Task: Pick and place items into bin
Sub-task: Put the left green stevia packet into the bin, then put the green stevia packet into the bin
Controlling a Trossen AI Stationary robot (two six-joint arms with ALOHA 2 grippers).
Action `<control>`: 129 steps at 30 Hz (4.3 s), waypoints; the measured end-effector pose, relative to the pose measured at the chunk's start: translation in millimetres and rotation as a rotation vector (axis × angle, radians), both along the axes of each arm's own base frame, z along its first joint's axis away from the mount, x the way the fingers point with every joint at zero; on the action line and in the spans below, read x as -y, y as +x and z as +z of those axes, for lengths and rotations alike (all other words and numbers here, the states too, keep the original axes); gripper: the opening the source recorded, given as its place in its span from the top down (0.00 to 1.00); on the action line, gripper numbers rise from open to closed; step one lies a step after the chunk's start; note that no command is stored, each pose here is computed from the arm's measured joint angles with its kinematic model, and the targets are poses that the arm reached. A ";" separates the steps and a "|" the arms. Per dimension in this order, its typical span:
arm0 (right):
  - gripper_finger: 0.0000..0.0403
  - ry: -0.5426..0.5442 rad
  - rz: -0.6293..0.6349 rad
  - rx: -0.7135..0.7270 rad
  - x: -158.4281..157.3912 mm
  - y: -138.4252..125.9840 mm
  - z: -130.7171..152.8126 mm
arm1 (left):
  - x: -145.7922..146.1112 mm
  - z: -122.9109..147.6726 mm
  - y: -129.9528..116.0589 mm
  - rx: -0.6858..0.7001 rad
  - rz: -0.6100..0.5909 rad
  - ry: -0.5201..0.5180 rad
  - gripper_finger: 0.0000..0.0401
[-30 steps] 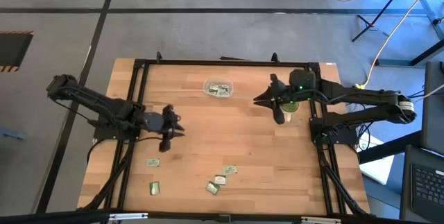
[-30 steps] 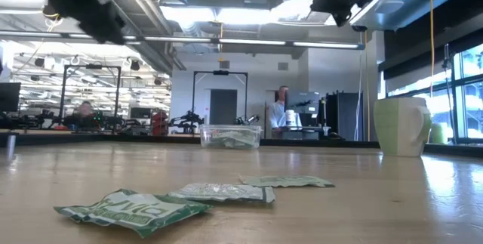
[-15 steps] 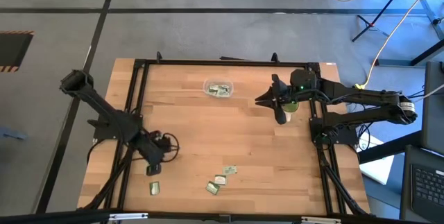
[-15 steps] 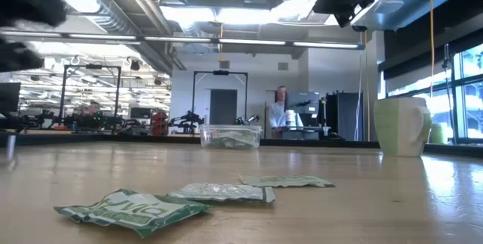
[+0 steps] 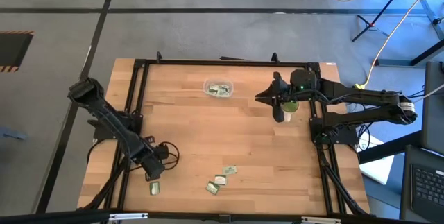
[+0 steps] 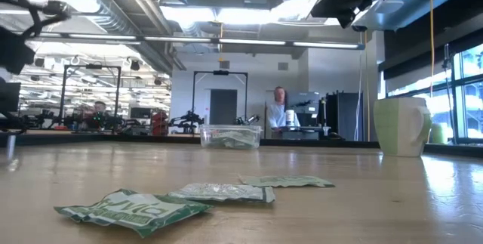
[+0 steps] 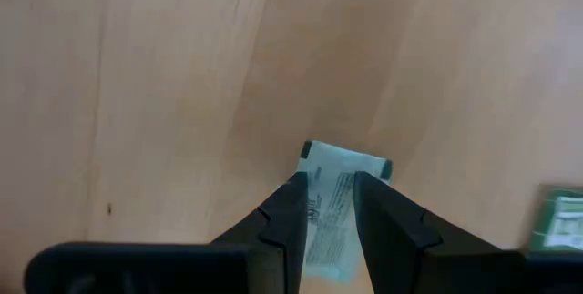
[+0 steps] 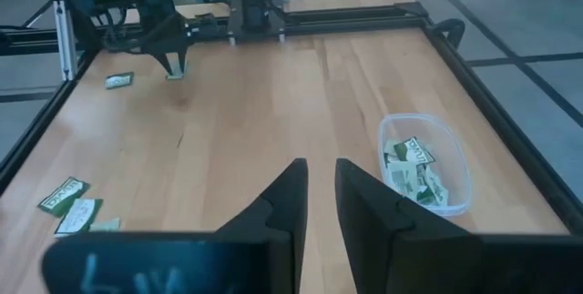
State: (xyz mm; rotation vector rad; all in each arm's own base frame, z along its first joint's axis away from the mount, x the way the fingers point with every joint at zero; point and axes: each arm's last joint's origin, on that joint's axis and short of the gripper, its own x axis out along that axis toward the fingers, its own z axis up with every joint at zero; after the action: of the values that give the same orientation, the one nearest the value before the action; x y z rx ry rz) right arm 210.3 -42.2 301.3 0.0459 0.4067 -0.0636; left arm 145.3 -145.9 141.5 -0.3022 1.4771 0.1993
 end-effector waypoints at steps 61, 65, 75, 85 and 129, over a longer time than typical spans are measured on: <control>0.84 -0.064 0.035 -0.045 -0.3 -1.1 -3.9 | -307.7 29.8 158.0 0.634 0.013 0.462 0.98; 0.84 -0.065 0.035 -0.045 -0.3 -1.1 -3.9 | -309.8 22.5 158.7 0.613 0.002 0.460 0.96; 0.84 -0.066 0.036 -0.047 -0.4 -1.2 -4.1 | -310.4 22.4 158.3 0.598 0.011 0.484 0.84; 0.84 -0.068 0.039 -0.051 -0.5 -1.4 -4.5 | -287.7 95.8 141.5 0.855 -0.055 0.493 0.80; 0.84 -0.158 0.602 -0.435 -178.6 133.6 -168.2 | -160.2 59.5 4.1 1.613 0.006 0.346 0.81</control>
State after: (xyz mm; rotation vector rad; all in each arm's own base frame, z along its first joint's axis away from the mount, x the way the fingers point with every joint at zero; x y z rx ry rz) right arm 343.9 136.4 133.1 -0.2509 0.8336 0.4965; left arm 149.3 14.3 201.0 -0.0962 -0.1610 0.1366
